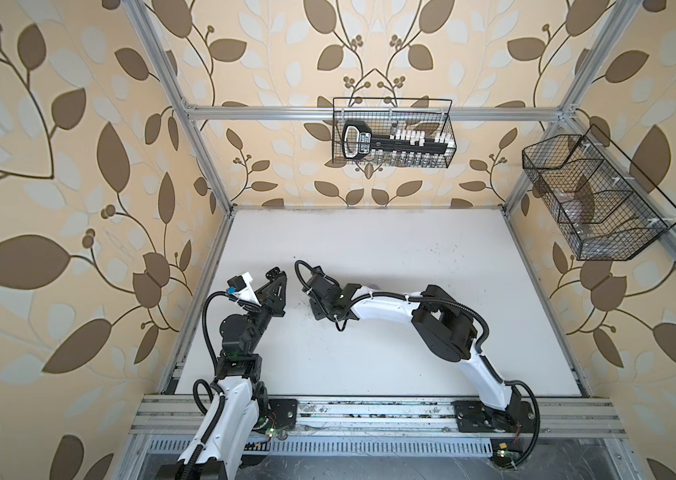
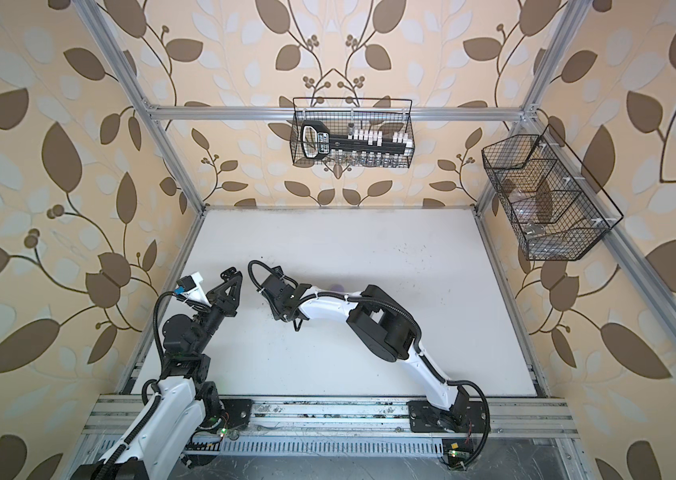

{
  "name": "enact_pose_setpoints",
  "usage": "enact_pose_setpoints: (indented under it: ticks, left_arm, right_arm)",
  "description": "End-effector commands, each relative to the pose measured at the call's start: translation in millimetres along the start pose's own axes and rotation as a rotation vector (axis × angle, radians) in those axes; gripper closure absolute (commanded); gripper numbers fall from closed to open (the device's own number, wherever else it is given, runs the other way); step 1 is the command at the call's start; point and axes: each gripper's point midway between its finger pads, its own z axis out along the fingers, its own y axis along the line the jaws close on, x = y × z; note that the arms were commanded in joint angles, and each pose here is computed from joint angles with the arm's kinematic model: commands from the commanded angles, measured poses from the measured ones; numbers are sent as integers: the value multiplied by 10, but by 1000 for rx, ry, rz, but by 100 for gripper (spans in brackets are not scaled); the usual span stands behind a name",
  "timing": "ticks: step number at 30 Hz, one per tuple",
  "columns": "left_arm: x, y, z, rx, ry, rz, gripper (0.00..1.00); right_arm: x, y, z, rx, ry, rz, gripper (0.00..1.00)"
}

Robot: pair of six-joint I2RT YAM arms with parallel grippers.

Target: Insert the wireless bluetooth earbuds into the charging case

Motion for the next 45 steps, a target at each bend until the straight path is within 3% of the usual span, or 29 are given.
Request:
enact_pose_setpoints:
  ticks: [1, 7, 12, 21, 33, 45]
  left_arm:
    - [-49, 4, -21, -2, -30, 30, 100]
    - [-46, -1, -23, 1, -30, 33, 100]
    - [-43, -11, -17, 7, -25, 34, 100]
    - [-43, -36, -11, 21, -21, 36, 100]
    - [-45, -62, -7, 33, -18, 36, 100]
    - [-45, -127, -13, 68, -15, 49, 100]
  right_arm:
    - [204, -145, 162, 82, 63, -55, 61]
    - [301, -170, 105, 121, 68, -88, 82]
    - [480, -166, -134, 126, 63, -127, 90]
    - [969, -241, -706, 122, 57, -199, 89]
    - [1407, -368, -868, 184, 108, -239, 58]
    - [1516, -593, -929, 218, 113, -206, 64]
